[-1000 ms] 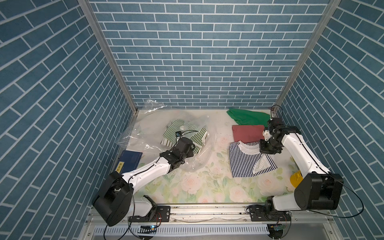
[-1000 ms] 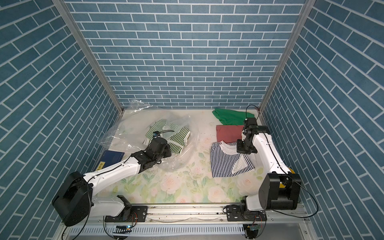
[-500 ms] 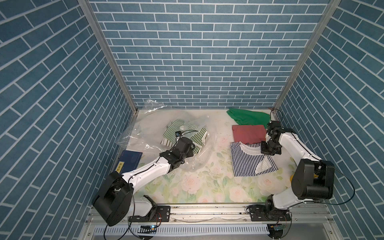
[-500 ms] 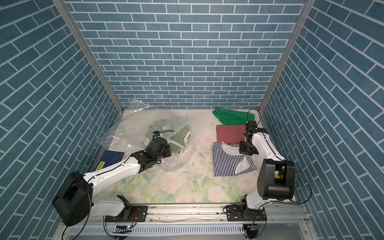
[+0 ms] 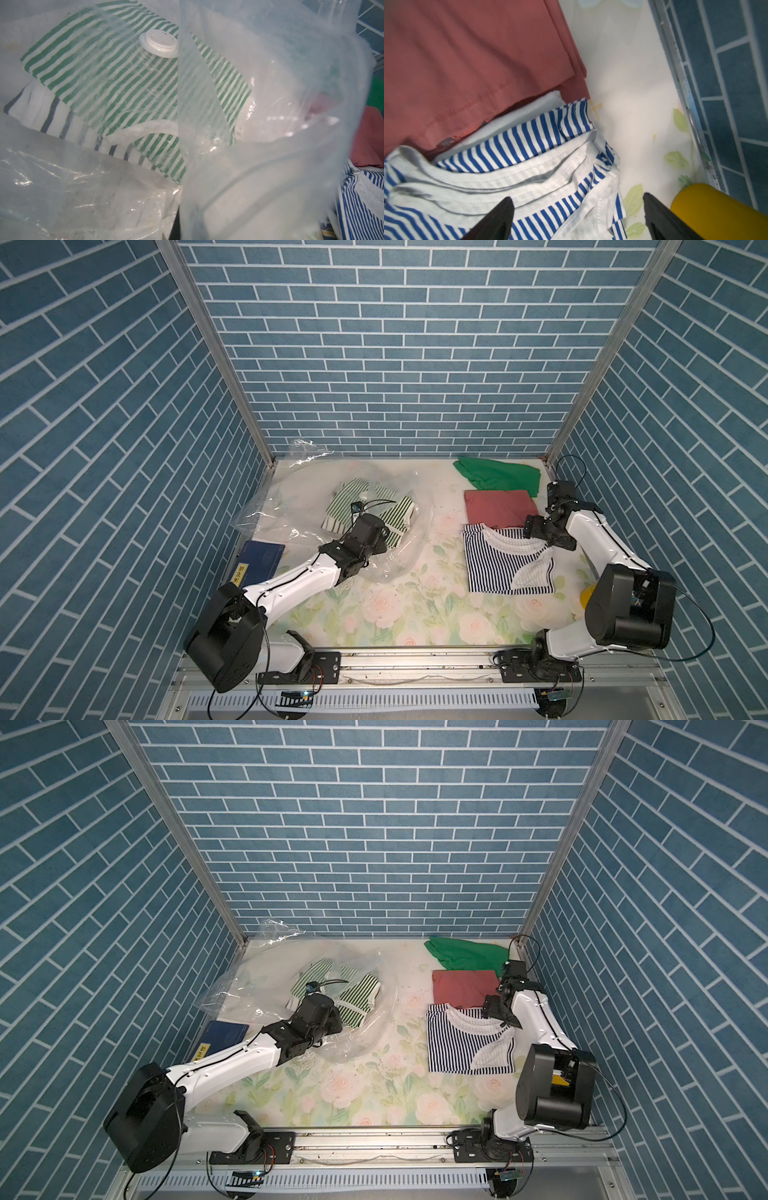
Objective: Take the tank top out of the vacuum bag
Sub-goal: Take out the tank top from the vacuum bag.
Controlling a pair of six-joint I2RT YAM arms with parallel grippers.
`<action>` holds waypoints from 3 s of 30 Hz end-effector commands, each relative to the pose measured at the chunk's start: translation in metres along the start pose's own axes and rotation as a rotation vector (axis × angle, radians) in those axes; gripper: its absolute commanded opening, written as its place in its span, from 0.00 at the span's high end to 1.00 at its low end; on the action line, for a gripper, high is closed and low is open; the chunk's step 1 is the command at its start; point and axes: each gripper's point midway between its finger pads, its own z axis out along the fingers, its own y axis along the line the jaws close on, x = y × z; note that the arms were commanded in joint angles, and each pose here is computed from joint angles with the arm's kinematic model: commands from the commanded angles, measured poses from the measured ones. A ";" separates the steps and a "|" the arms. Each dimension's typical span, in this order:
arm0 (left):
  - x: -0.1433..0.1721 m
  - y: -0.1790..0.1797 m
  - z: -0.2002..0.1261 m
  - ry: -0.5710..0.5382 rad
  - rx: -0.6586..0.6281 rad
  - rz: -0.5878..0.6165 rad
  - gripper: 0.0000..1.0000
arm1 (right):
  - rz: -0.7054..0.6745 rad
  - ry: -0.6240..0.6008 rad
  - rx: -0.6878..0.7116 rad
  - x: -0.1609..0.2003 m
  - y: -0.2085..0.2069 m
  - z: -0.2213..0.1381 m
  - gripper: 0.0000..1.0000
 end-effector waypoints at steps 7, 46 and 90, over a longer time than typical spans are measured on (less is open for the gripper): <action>-0.007 -0.001 0.001 -0.008 -0.009 0.013 1.00 | 0.139 -0.109 -0.284 -0.005 0.048 -0.026 0.14; -0.024 -0.027 -0.011 0.018 0.067 0.061 1.00 | 0.197 -0.310 -0.605 0.029 0.130 -0.061 0.02; -0.019 -0.024 -0.022 0.061 0.208 0.286 1.00 | 0.304 -0.020 -1.036 0.120 0.409 -0.045 0.39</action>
